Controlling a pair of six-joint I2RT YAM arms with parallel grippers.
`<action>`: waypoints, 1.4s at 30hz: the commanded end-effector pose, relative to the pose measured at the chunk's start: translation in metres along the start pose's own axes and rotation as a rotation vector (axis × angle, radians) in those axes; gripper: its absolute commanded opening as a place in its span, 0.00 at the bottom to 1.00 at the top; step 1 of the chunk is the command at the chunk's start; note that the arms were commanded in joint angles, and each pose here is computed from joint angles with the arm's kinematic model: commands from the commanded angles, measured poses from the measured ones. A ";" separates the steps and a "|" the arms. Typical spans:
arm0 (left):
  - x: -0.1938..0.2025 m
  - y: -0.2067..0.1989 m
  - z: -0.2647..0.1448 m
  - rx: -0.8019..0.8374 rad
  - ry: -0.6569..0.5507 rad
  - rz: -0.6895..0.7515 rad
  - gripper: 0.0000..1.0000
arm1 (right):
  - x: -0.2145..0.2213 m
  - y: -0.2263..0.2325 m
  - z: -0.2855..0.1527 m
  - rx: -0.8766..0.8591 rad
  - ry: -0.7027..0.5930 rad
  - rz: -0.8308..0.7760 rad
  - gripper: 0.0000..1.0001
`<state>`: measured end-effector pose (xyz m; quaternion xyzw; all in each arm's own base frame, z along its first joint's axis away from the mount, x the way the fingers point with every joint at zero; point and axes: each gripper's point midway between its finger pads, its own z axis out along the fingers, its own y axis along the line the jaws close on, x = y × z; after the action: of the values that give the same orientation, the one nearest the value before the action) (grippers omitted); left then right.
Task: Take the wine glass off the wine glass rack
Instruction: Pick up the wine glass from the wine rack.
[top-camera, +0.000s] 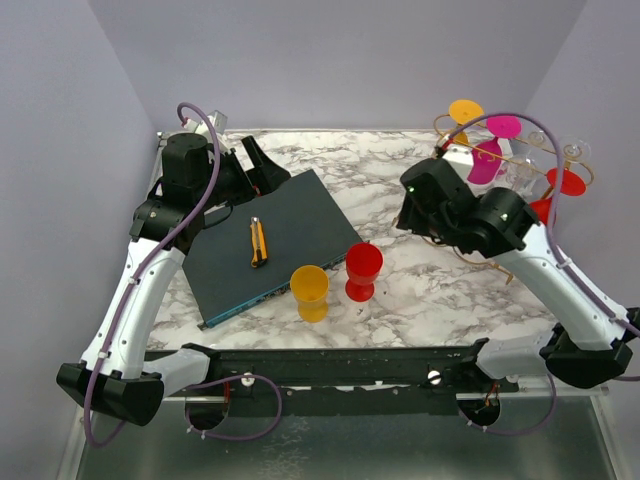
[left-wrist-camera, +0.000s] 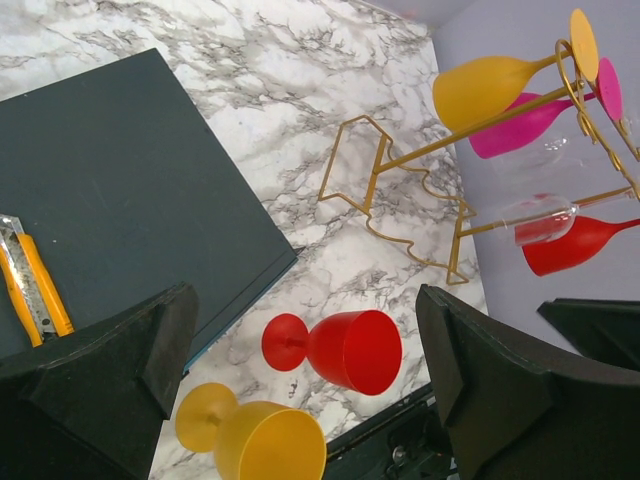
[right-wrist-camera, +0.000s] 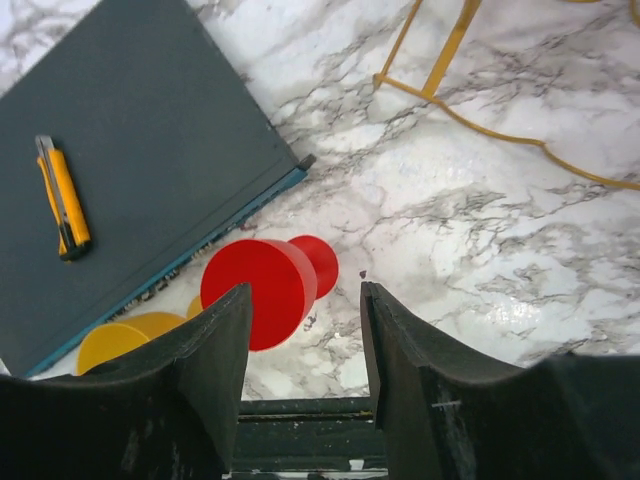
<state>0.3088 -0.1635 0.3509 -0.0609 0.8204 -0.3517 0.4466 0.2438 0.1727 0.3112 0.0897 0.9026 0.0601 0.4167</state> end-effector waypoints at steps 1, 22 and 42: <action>-0.011 -0.012 -0.005 0.037 -0.016 0.028 0.99 | -0.030 -0.052 -0.004 0.135 -0.049 0.022 0.54; -0.009 -0.018 -0.005 0.077 -0.011 0.025 0.99 | -0.087 -0.177 -0.009 0.533 -0.384 0.164 0.61; -0.010 -0.026 0.000 0.117 0.002 0.007 0.99 | -0.138 -0.152 -0.058 0.386 -0.393 0.268 0.64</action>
<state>0.3078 -0.1748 0.3610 -0.0415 0.8111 -0.3815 0.4414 0.2645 -0.0108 0.4207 0.3037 0.7656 -0.0813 0.5612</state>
